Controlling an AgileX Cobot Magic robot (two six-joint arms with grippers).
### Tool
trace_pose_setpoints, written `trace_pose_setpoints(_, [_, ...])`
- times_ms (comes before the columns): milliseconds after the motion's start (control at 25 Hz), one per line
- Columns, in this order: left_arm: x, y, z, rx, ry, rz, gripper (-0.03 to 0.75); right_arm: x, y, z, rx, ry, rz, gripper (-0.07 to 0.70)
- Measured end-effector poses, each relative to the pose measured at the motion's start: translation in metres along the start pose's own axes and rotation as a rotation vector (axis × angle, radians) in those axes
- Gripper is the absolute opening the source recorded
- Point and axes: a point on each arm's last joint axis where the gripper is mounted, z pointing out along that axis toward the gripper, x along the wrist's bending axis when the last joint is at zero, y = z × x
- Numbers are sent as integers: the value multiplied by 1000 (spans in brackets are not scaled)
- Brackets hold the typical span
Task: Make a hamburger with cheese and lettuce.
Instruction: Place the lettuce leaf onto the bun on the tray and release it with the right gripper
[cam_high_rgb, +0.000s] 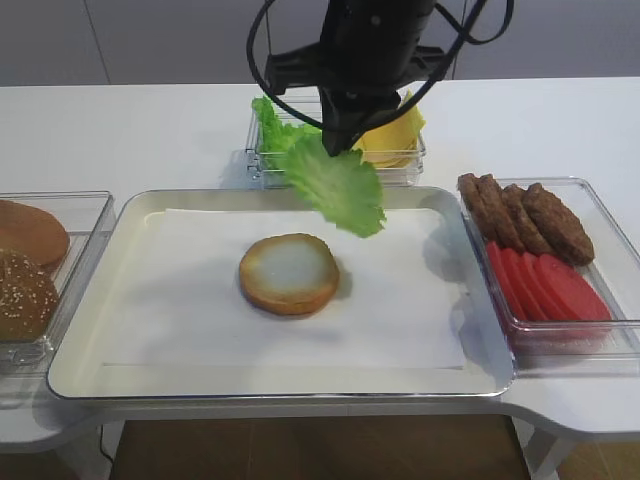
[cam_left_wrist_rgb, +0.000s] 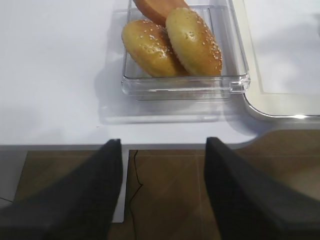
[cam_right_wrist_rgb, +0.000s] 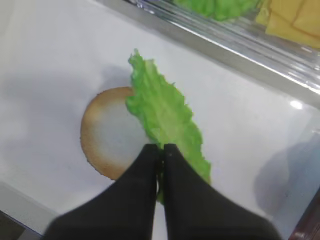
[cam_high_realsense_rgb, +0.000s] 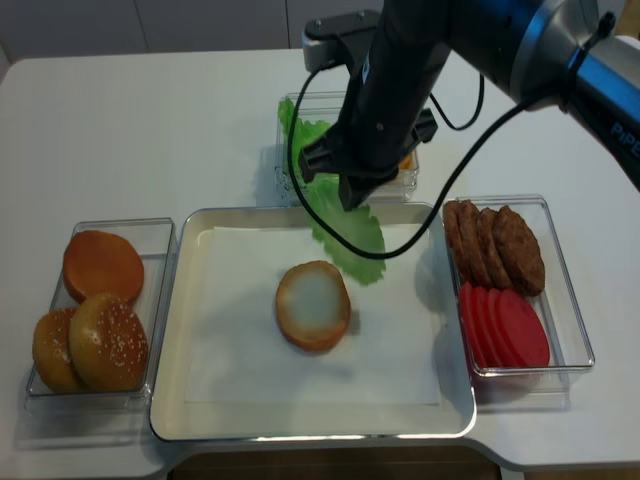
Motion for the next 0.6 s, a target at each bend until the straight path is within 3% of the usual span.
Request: trace_pose_setpoints(600, [0, 0, 0, 0, 0, 0, 391, -2, 4, -8, -34, -31, 12, 32])
